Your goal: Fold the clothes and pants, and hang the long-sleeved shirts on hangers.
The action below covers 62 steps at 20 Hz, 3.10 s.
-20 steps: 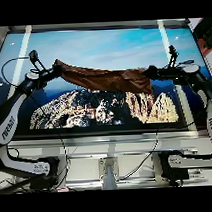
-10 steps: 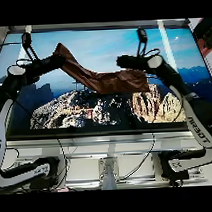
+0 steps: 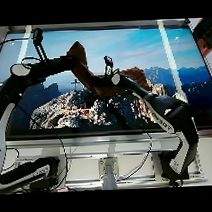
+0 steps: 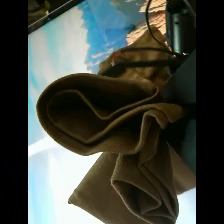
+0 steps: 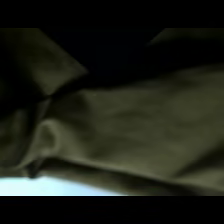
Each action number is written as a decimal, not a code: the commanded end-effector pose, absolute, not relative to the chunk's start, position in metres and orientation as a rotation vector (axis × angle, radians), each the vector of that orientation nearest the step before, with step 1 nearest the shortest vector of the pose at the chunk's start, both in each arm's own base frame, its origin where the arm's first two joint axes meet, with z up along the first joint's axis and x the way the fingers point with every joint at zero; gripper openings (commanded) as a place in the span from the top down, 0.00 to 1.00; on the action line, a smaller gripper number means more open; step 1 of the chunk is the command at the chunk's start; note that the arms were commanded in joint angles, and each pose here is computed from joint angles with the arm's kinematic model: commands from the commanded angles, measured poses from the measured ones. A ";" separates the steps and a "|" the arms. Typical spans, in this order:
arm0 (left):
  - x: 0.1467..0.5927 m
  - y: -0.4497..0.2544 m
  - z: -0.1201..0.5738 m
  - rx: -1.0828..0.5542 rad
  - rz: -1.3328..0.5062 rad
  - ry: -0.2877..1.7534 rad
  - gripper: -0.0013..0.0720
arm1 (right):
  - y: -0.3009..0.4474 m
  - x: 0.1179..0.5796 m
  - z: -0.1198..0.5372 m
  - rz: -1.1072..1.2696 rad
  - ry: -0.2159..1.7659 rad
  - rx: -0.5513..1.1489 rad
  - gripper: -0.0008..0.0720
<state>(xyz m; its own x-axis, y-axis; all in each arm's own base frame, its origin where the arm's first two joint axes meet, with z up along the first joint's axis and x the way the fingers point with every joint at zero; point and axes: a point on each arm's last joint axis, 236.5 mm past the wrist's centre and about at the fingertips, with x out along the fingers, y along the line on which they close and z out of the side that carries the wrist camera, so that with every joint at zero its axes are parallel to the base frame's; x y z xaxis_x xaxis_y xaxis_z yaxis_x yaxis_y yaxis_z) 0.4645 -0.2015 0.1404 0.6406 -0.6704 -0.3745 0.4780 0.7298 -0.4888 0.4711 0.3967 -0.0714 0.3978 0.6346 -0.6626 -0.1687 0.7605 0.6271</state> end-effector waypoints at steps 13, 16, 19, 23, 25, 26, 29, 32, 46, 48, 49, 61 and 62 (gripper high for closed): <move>0.459 -0.323 0.095 -0.411 -0.678 0.568 0.97 | 0.198 0.500 0.016 0.360 1.064 0.214 0.97; 0.461 -0.344 0.111 -0.383 -0.583 0.447 0.97 | 0.130 0.508 0.065 0.257 0.977 0.210 0.97; 0.451 -0.381 0.137 -0.357 -0.581 0.344 0.97 | 0.085 0.509 0.099 0.187 0.906 0.243 0.97; 0.451 -0.427 0.118 -0.329 -0.619 0.353 0.97 | 0.058 0.500 0.102 0.144 0.933 0.263 0.97; 0.459 -0.432 0.083 -0.347 -0.591 0.411 0.97 | 0.056 0.494 0.097 0.142 0.968 0.251 0.97; 0.459 -0.434 0.068 -0.400 -0.575 0.455 0.97 | 0.056 0.493 0.096 0.147 0.969 0.234 0.97; 0.451 -0.444 0.041 -0.448 -0.586 0.538 0.80 | 0.046 0.500 0.095 0.120 0.948 0.195 0.97; 0.450 -0.446 0.040 -0.447 -0.588 0.541 0.16 | 0.034 0.509 0.090 0.085 0.927 0.145 0.97; 0.491 -0.386 0.112 -0.375 -0.544 0.369 0.16 | -0.005 0.472 0.009 0.448 1.180 0.542 0.97; 0.492 -0.385 0.111 -0.375 -0.541 0.369 0.16 | -0.008 0.479 0.006 0.467 1.150 0.633 0.26; 0.492 -0.385 0.111 -0.375 -0.541 0.369 0.16 | -0.009 0.479 0.002 0.460 1.158 0.644 0.18; 0.494 -0.386 0.094 -0.363 -0.533 0.395 0.16 | 0.060 0.491 -0.063 0.433 1.271 0.328 0.05; 0.494 -0.386 0.094 -0.363 -0.533 0.395 0.16 | 0.054 0.495 -0.066 0.389 1.266 0.325 0.05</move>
<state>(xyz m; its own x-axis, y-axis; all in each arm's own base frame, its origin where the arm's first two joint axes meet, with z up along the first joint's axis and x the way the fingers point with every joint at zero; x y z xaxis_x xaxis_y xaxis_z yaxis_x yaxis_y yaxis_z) 0.4931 -0.3865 0.0952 0.7899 -0.5536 -0.2637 0.4168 0.8001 -0.4313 0.4887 0.0595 -0.0499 0.2365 0.5534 -0.7986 -0.1149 0.8321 0.5426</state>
